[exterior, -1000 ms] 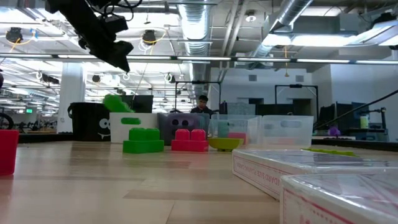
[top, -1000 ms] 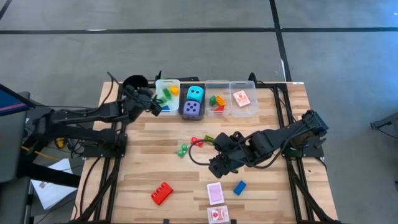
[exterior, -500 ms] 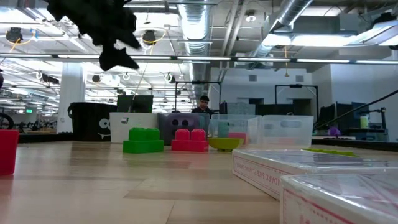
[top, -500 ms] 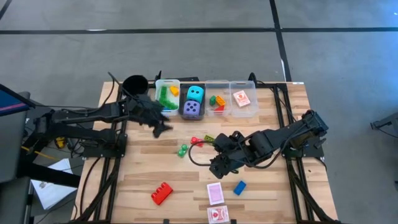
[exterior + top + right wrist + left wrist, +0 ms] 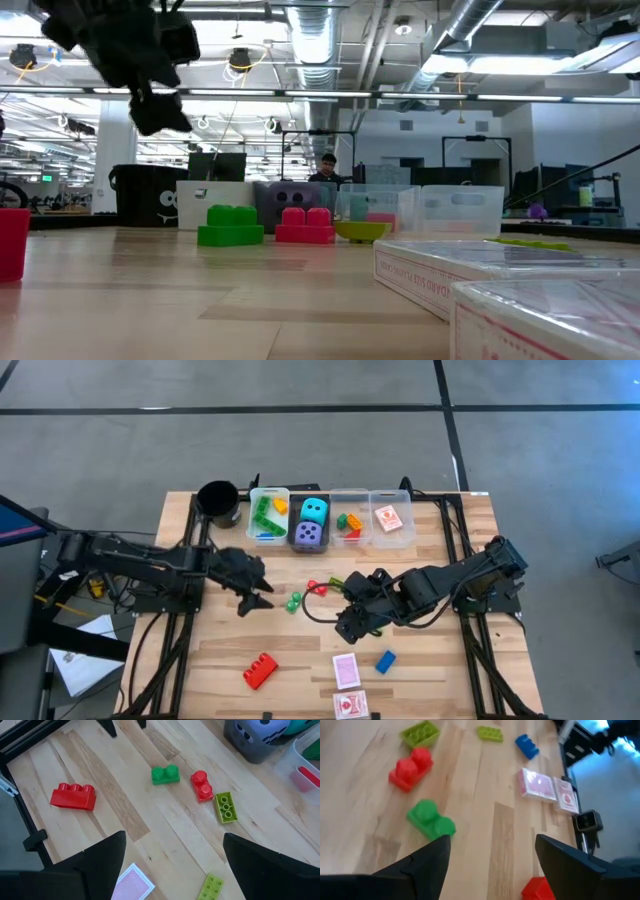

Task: Pick & Place Toys
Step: Put the big green 2-stud game piece into the white bin

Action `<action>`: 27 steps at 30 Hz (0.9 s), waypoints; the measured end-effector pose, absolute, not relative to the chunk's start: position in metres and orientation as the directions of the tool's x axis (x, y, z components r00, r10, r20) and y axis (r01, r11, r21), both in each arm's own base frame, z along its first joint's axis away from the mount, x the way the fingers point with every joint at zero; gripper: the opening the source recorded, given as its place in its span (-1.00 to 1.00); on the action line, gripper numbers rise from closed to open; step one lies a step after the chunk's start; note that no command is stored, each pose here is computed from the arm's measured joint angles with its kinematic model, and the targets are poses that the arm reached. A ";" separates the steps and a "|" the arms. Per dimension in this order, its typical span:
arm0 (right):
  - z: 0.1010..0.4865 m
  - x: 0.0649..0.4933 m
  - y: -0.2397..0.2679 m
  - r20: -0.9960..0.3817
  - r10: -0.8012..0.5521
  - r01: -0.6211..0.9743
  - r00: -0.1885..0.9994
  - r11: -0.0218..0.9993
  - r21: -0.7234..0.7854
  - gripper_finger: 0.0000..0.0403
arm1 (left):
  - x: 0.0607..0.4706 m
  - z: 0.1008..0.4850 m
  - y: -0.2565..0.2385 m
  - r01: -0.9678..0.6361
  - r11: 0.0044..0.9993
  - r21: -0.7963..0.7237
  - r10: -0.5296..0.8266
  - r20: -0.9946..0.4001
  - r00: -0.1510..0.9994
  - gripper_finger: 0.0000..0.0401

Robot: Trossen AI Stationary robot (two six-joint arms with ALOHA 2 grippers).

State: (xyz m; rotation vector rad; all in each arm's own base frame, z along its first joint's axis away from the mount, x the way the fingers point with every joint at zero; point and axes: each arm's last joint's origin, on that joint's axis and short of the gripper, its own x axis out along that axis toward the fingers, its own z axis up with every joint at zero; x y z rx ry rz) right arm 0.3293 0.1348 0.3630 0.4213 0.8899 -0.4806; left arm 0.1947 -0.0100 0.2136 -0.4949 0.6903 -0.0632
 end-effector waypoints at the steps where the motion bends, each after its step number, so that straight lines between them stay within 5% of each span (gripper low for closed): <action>1: 0.363 0.329 0.135 -0.814 -0.221 0.560 0.538 0.815 0.148 0.63 | 0.194 0.209 -0.013 -0.136 0.872 -0.471 -0.199 -0.595 0.779 0.45; 8: 0.364 0.331 0.131 -0.804 -0.241 0.545 0.544 0.830 0.120 0.63 | 0.194 0.190 -0.030 -0.270 0.858 -0.437 -0.083 -0.638 0.766 0.59; 17: 0.365 0.341 0.116 -0.786 -0.252 0.467 0.564 0.883 0.052 0.63 | 0.223 0.153 -0.049 -0.265 0.876 -0.403 -0.092 -0.678 0.729 0.69; 27: 0.364 0.338 0.114 -0.814 -0.233 0.205 0.532 0.968 -0.144 0.63 | 0.237 0.118 -0.050 -0.542 0.673 -0.504 -0.021 -0.745 0.667 0.71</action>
